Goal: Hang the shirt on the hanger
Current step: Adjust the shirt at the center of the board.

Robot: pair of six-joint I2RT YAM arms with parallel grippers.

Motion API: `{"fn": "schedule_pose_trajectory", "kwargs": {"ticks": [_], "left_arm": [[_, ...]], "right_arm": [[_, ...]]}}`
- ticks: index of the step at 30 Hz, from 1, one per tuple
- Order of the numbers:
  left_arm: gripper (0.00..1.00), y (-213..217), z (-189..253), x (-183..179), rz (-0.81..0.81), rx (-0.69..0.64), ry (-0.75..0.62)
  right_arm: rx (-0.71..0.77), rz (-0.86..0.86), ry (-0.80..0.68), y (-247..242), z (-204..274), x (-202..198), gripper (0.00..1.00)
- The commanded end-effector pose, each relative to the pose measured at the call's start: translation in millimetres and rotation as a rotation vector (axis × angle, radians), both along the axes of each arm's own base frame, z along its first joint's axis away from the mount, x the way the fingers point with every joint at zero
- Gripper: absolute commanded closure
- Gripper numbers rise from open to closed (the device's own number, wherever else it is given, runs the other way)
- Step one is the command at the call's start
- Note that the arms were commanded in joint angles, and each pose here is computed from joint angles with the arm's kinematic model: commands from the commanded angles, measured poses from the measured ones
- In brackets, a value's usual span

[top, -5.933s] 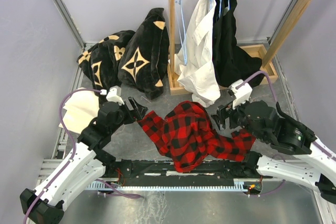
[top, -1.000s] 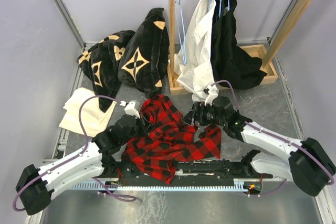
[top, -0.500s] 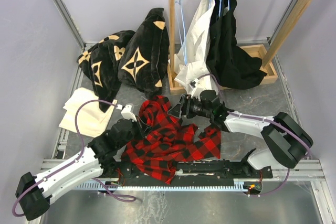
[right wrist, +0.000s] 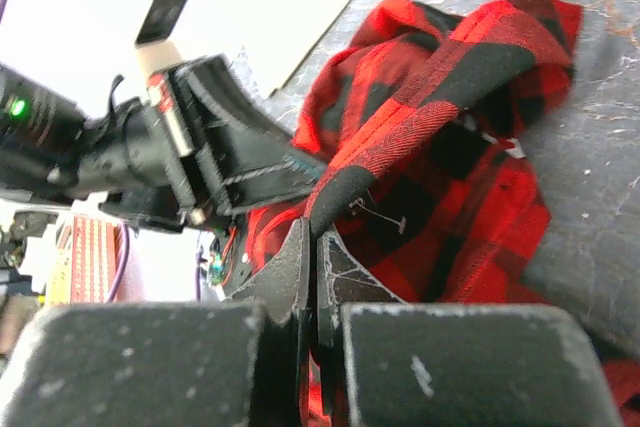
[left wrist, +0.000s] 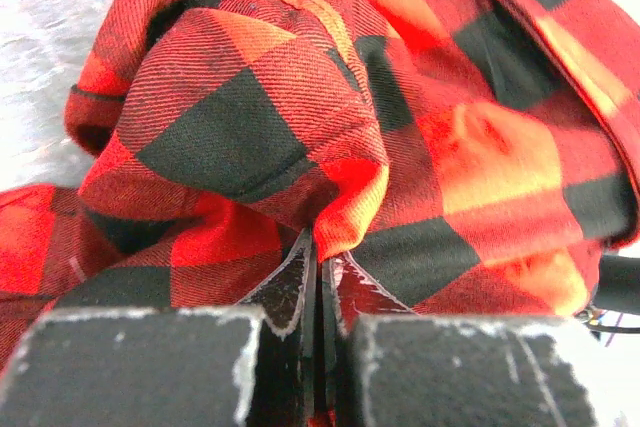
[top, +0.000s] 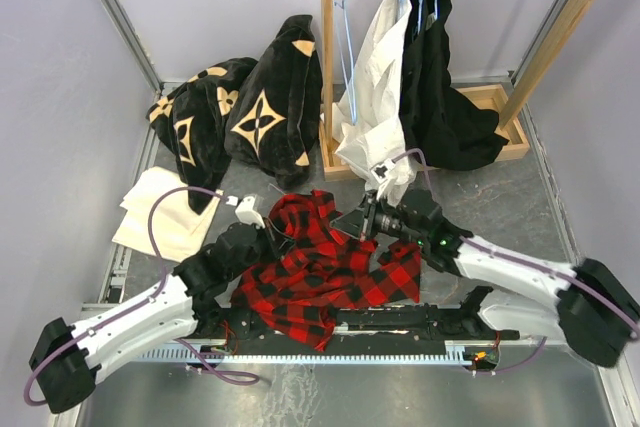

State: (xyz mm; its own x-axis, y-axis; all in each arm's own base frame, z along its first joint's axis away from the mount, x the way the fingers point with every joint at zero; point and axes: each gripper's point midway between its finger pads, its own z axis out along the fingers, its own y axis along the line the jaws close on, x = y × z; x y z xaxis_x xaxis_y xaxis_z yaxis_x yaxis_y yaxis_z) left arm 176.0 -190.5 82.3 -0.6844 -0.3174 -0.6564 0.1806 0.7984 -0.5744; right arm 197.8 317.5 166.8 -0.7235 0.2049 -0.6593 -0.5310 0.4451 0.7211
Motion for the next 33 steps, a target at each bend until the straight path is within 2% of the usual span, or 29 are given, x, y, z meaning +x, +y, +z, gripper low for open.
{"fn": "schedule_pose_trajectory", "kwargs": {"ticks": [1,8,14,25,29,33], "left_arm": [[0.97,-17.1,22.2,15.0,-0.014,-0.027,-0.041],[0.97,-62.5,62.5,37.7,-0.128,-0.065,-0.106],[0.97,-91.1,106.1,66.9,-0.18,-0.025,-0.196],[0.97,-123.4,215.8,109.7,-0.241,-0.052,-0.381],[0.97,-114.4,209.1,118.5,-0.214,-0.02,-0.368],[0.93,-87.2,168.6,116.4,-0.153,0.003,-0.284]], "right_arm": [[0.054,-0.071,-0.175,-22.7,55.3,-8.7,1.0],[0.149,-0.11,-0.36,-54.9,141.6,-31.4,1.0],[0.185,-0.069,-0.521,-63.0,216.9,-47.7,1.0],[0.295,-0.038,-0.803,-70.8,353.7,-64.5,1.0],[0.306,0.005,-0.798,-57.0,356.2,-63.4,1.0],[0.284,0.034,-0.704,-33.5,315.0,-54.8,1.0]]}}
